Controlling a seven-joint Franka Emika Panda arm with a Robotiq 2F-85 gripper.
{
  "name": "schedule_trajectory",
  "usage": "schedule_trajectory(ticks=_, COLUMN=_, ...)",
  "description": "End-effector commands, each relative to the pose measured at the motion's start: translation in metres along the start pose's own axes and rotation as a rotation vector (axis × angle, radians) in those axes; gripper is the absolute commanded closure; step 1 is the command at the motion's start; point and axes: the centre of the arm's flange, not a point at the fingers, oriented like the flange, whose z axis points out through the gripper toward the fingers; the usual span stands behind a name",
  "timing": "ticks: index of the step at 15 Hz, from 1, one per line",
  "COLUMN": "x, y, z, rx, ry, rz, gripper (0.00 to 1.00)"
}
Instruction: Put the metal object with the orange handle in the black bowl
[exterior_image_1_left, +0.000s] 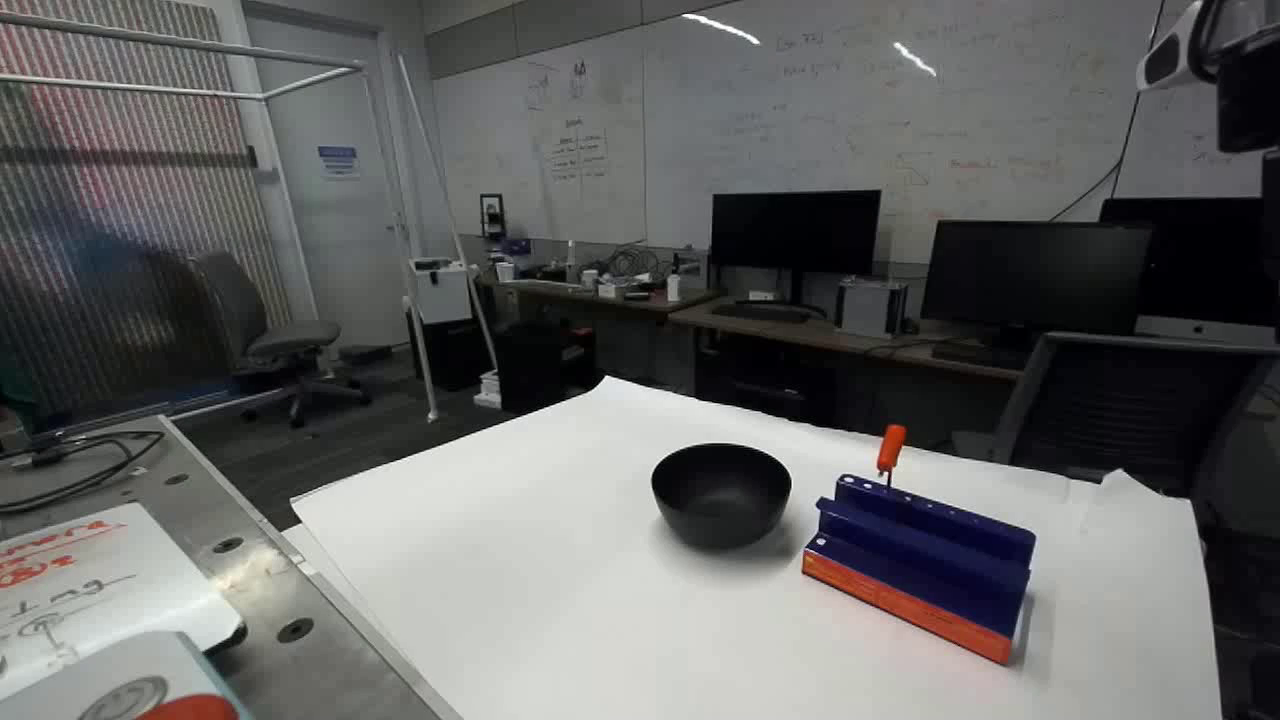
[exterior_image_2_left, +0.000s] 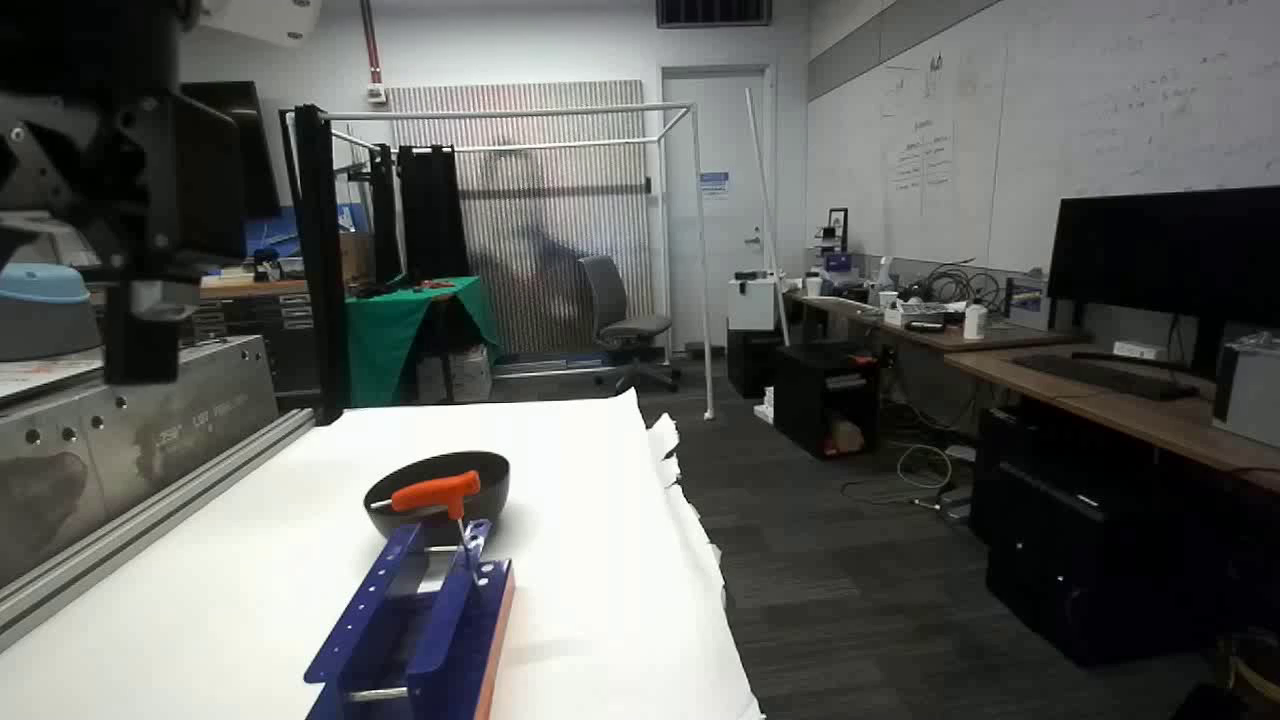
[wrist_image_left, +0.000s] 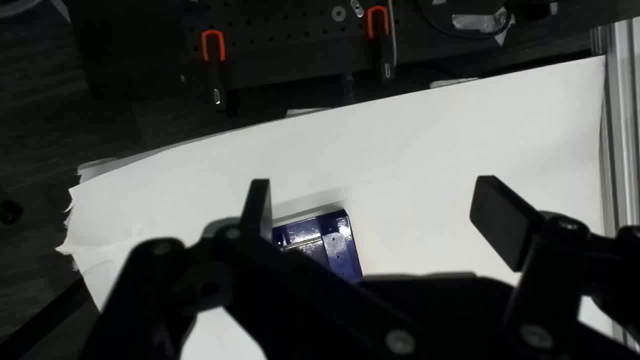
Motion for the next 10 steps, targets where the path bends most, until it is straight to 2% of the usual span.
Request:
schedule_trajectory(ticks=1, x=0.0, y=0.0, z=-0.002, rx=0.001, ry=0.004, rz=0.0, gripper=0.0)
schedule_trajectory(ticks=4, x=-0.001, y=0.0, z=-0.007, rx=0.002, ry=0.017, rz=-0.001, gripper=0.0)
schedule_trajectory(ticks=5, x=-0.004, y=-0.006, z=-0.008, rx=-0.002, ry=0.045, rz=0.003, gripper=0.0)
schedule_trajectory(ticks=6, x=0.008, y=-0.018, z=-0.01, rx=0.026, ry=0.12, rz=0.085, gripper=0.0)
schedule_trajectory(ticks=7, x=0.017, y=-0.022, z=-0.012, rx=0.044, ry=0.148, rz=0.119, gripper=0.0)
schedule_trajectory(ticks=10, x=0.076, y=-0.038, z=-0.021, rx=0.085, ry=0.247, rz=0.258, gripper=0.0)
